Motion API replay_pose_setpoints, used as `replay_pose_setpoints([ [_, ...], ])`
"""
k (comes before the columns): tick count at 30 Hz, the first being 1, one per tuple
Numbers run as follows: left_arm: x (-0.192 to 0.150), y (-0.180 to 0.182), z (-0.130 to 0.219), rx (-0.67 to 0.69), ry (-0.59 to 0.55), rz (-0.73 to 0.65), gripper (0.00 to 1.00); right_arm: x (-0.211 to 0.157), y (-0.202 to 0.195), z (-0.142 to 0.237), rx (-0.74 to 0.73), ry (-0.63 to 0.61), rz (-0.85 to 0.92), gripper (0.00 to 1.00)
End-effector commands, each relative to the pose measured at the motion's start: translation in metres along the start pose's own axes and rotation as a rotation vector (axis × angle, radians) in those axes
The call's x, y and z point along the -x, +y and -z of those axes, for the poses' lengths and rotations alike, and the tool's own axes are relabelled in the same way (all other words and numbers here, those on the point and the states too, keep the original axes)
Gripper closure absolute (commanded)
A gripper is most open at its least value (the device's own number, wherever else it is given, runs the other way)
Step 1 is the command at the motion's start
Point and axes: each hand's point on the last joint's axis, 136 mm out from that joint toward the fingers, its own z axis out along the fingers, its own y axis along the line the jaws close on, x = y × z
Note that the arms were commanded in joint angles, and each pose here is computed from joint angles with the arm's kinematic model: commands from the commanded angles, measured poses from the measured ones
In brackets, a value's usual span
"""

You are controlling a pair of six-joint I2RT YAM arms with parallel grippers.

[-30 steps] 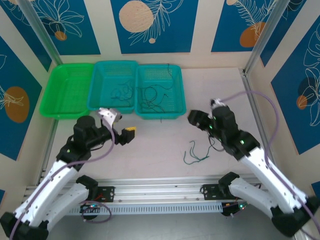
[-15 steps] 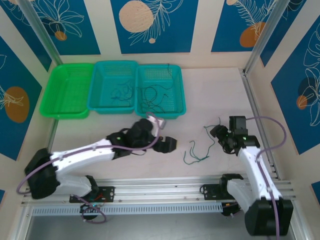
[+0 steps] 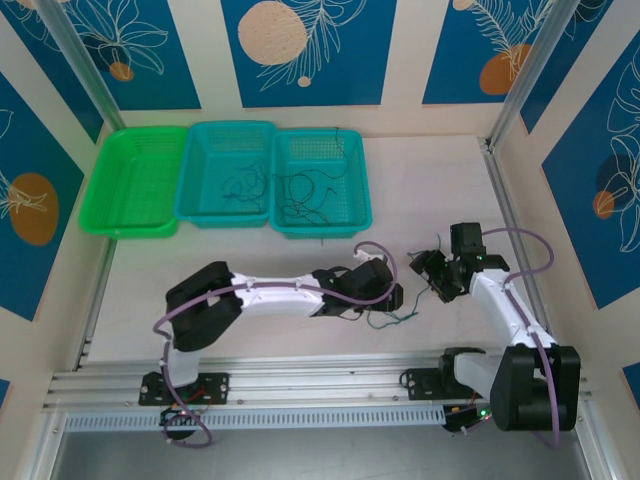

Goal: Untangle the cables

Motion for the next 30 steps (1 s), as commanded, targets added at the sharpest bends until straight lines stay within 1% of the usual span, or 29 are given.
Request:
replay_pose_setpoints([
  [1,-0.003,-0.011,-0.007,-0.005,0.021,0.041,0.53,-0.001,0.002,0.012,0.012,-0.014,0.019,0.29],
  [3,-0.005,-0.010,-0.008,0.003,0.030,0.039,0.76,-0.001,0.001,0.014,0.011,-0.024,0.014,0.28],
  [4,-0.004,-0.011,-0.007,0.001,0.030,0.032,0.85,-0.002,0.000,0.014,0.011,-0.025,0.013,0.28],
  [6,0.000,-0.016,0.000,-0.007,0.020,0.010,0.97,-0.004,0.000,0.013,0.016,-0.016,0.004,0.26],
  [7,0.003,-0.018,0.004,-0.013,0.012,-0.002,1.00,-0.006,0.000,0.011,0.017,-0.005,-0.001,0.26],
  [9,0.009,-0.022,0.013,-0.016,-0.006,-0.039,1.00,-0.008,-0.001,0.004,0.003,0.020,-0.004,0.24],
  [14,0.015,-0.027,0.029,-0.032,-0.022,-0.090,1.00,-0.006,-0.006,-0.015,-0.101,0.077,0.003,0.25],
  [16,0.016,-0.032,0.034,-0.057,-0.024,-0.098,1.00,-0.004,-0.005,-0.023,-0.133,0.093,0.018,0.26],
  [20,0.017,-0.039,0.043,-0.099,-0.033,-0.100,1.00,-0.005,0.007,-0.039,-0.148,0.120,0.076,0.30],
  [22,0.020,-0.040,0.049,-0.110,-0.040,-0.102,1.00,-0.005,0.006,-0.046,-0.172,0.124,0.083,0.37],
  [25,0.025,-0.039,0.062,-0.116,-0.063,-0.107,1.00,-0.002,0.002,-0.053,-0.189,0.129,0.069,0.65],
  [26,0.027,-0.037,0.068,-0.110,-0.077,-0.106,1.00,-0.001,0.000,-0.054,-0.188,0.124,0.056,0.76],
  [27,0.031,-0.034,0.076,-0.110,-0.096,-0.103,1.00,0.002,-0.001,-0.054,-0.181,0.114,0.042,0.91],
  [28,0.033,-0.030,0.082,-0.104,-0.111,-0.100,1.00,0.003,-0.002,-0.053,-0.173,0.108,0.026,0.98],
  [30,0.040,-0.017,0.097,-0.087,-0.153,-0.097,1.00,0.008,-0.003,-0.050,-0.147,0.086,0.000,1.00],
])
